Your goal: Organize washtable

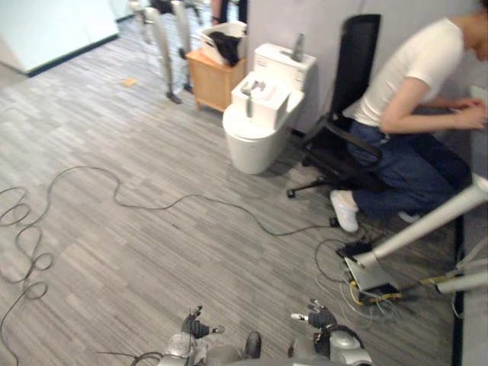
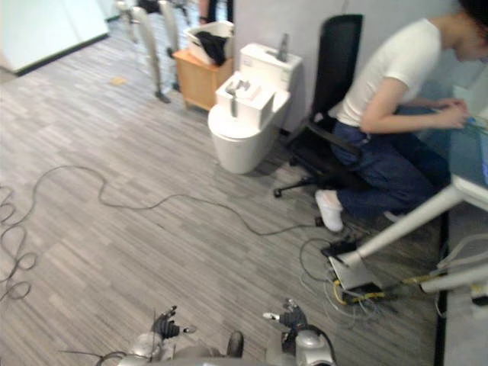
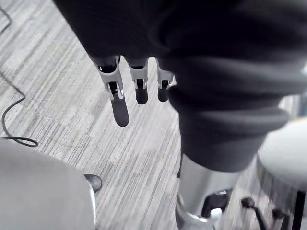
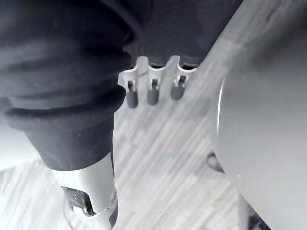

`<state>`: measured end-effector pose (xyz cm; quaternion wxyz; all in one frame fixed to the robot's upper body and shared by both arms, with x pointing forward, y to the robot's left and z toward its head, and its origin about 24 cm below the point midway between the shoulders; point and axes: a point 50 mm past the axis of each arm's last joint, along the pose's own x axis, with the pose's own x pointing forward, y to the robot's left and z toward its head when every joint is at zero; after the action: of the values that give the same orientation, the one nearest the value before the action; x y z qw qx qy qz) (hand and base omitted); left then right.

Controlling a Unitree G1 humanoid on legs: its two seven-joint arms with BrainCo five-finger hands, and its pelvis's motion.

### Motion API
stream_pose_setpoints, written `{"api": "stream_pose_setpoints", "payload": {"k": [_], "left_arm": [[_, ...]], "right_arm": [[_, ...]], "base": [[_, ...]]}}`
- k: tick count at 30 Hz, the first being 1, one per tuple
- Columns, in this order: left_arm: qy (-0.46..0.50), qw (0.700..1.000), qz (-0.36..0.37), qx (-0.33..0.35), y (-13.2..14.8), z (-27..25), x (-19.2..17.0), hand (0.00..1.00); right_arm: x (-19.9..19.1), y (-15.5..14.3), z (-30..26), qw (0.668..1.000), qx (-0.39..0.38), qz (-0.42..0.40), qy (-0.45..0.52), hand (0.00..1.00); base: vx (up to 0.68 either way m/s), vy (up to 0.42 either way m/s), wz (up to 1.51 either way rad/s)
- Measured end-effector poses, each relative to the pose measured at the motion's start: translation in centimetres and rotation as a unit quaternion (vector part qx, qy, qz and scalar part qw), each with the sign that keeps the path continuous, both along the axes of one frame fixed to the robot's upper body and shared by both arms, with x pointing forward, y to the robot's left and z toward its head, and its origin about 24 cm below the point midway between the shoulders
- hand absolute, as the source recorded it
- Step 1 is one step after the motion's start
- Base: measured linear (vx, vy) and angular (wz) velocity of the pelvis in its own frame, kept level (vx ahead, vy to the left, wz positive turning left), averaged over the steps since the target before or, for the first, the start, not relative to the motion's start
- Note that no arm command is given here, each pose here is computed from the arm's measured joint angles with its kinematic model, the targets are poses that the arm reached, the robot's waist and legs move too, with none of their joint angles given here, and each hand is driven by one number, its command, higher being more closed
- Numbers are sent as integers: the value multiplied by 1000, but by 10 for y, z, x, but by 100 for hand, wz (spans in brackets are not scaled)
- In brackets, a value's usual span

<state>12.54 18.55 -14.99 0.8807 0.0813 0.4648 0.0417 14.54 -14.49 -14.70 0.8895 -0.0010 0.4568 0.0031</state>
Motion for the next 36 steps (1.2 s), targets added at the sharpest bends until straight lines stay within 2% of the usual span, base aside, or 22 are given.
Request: {"api": "stream_pose_setpoints", "payload": {"k": [2, 4, 8, 16, 26, 30, 36], "left_arm": [[-9, 1000, 5, 0, 0, 2, 7, 0], [-18, 1000, 3, -14, -12, 3, 12, 0], [-33, 999, 2, -21, -17, 7, 18, 0], [-5, 999, -42, -31, -29, 2, 15, 0], [18, 999, -40, -6, -9, -3, 2, 0], [22, 1000, -12, -1, 2, -3, -4, 0], [17, 1000, 6, -13, -3, -3, -3, 0]], "right_arm": [[-1, -3, 1, 1000, -3, -2, -2, 0], [0, -5, 1, 1000, -6, -4, -4, 0], [7, 5, 5, 1000, 5, -8, -18, 0], [0, -21, 2, 998, -17, -53, -4, 0], [3, -18, 3, 1000, -27, -11, -10, 0], [-2, -12, 0, 1000, -26, 13, 2, 0], [-1, -14, 1, 1000, -24, 13, -5, 0]], "base": [[70, -138, 131], [94, -100, 110], [15, -74, 78], [-28, -48, 91], [-127, 52, 34], [-81, -48, 55], [-41, -64, 19]]}}
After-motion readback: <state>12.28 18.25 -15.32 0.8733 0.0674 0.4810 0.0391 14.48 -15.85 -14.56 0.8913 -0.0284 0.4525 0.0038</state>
